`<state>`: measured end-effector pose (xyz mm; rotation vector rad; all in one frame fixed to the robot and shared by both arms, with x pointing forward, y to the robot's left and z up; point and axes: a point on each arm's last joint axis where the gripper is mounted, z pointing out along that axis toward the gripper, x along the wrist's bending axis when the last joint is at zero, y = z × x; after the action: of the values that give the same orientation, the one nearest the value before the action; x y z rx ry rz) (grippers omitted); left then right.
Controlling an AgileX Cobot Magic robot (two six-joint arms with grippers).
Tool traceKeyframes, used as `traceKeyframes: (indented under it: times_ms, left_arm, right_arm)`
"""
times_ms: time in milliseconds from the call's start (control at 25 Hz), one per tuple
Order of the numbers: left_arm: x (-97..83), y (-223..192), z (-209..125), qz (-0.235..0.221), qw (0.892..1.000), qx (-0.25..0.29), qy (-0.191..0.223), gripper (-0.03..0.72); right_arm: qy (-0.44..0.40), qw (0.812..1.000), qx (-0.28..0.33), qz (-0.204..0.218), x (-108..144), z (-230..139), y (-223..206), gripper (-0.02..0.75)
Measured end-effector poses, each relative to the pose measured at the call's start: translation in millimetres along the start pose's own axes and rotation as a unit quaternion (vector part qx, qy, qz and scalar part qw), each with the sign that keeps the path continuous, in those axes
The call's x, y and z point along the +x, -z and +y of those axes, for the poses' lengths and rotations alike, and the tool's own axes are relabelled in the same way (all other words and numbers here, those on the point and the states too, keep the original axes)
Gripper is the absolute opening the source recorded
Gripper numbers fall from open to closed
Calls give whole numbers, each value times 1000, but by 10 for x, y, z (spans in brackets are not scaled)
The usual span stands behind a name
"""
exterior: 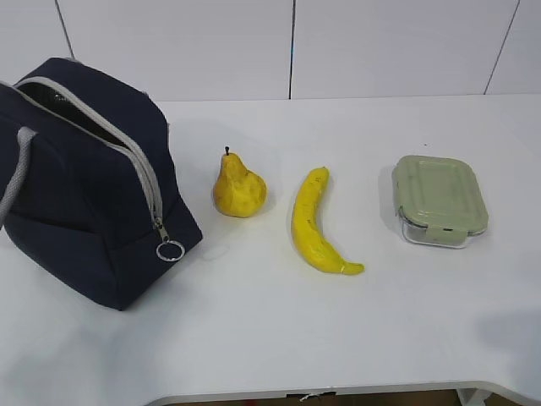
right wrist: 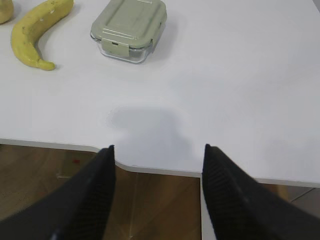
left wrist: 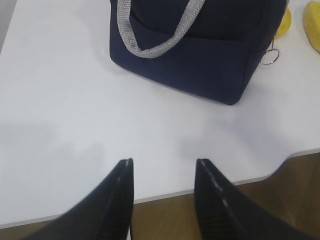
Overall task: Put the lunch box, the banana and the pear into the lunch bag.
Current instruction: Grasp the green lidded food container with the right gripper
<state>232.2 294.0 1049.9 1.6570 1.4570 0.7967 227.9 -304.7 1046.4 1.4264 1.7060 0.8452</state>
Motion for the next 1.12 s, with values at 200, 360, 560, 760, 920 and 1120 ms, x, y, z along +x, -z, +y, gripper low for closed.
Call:
traceKeyframes:
  times_ms: [200,360,560,760,920,1120]
  left_arm:
    - [0,0,0,0,1000,0,0,288]
    - [0,0,0,0,1000,0,0,288]
    - [0,0,0,0,1000,0,0,288]
    - [0,0,0,0,1000,0,0,288]
    - [0,0,0,0,1000,0,0,288]
    - [0,0,0,0,1000,0,0,288]
  right_arm:
    - [0,1000,0,0,0,0,0,462]
    - [0,1000,0,0,0,0,0,462]
    - [0,1000,0,0,0,0,0,462]
    - [0,1000,0,0,0,0,0,462]
    - [0,1000,0,0,0,0,0,462]
    - [0,1000,0,0,0,0,0,462]
